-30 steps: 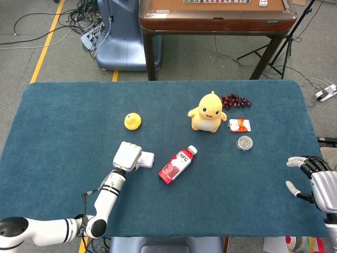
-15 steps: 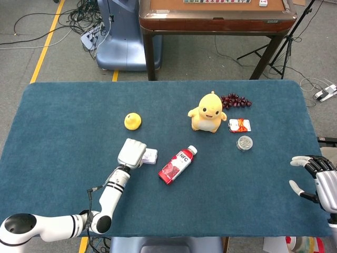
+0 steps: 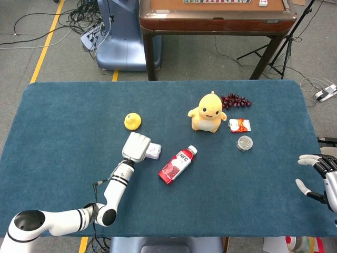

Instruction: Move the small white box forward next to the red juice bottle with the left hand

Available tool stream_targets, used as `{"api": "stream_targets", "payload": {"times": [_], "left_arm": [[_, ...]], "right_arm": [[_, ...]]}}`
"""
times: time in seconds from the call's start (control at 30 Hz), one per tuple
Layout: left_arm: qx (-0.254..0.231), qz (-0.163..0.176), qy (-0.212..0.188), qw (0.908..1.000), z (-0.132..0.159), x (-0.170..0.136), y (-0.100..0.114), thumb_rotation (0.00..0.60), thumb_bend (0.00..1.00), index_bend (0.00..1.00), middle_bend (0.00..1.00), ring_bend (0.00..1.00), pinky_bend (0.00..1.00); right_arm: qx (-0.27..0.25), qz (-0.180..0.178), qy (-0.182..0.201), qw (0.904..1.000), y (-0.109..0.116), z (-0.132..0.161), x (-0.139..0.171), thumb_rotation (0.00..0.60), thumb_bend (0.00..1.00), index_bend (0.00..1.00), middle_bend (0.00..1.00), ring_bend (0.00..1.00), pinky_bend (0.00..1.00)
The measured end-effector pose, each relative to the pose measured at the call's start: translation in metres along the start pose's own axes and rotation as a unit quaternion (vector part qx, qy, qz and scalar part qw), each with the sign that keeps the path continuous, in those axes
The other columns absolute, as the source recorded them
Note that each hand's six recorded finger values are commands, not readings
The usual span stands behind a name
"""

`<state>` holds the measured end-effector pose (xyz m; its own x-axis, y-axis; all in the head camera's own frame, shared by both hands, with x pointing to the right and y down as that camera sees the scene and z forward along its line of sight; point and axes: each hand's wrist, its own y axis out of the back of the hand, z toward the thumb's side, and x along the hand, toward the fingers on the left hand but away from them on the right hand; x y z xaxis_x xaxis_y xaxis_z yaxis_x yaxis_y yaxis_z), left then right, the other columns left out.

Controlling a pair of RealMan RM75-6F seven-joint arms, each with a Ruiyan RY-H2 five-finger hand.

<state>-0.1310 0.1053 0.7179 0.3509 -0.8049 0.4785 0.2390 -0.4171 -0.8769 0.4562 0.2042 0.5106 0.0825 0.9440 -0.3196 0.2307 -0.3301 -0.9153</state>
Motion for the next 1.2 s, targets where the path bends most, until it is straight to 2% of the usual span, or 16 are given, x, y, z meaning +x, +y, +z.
{"api": "stream_targets", "payload": {"times": [0.47, 0.73, 1.2], "left_arm": [[0.001, 0.002, 0.018, 0.9998, -0.009, 0.015, -0.007, 0.6, 0.0, 0.99, 1.0, 0.99, 1.0], [-0.001, 0.012, 0.018, 0.9998, -0.004, 0.023, -0.005, 0.6, 0.0, 1.0, 1.0, 0.99, 1.0], [-0.006, 0.049, 0.028, 0.9984, 0.007, 0.033, 0.007, 0.6, 0.0, 0.99, 1.0, 0.99, 1.0]], "right_arm": [[0.0, 0.002, 0.001, 1.0, -0.002, 0.0, -0.001, 0.6, 0.23, 0.39, 0.34, 0.22, 0.24], [0.0, 0.002, -0.001, 1.0, -0.002, -0.001, -0.001, 0.6, 0.23, 0.39, 0.34, 0.22, 0.24], [-0.003, -0.001, -0.004, 1.0, 0.001, -0.004, -0.001, 0.6, 0.23, 0.39, 0.34, 0.22, 0.24]]}}
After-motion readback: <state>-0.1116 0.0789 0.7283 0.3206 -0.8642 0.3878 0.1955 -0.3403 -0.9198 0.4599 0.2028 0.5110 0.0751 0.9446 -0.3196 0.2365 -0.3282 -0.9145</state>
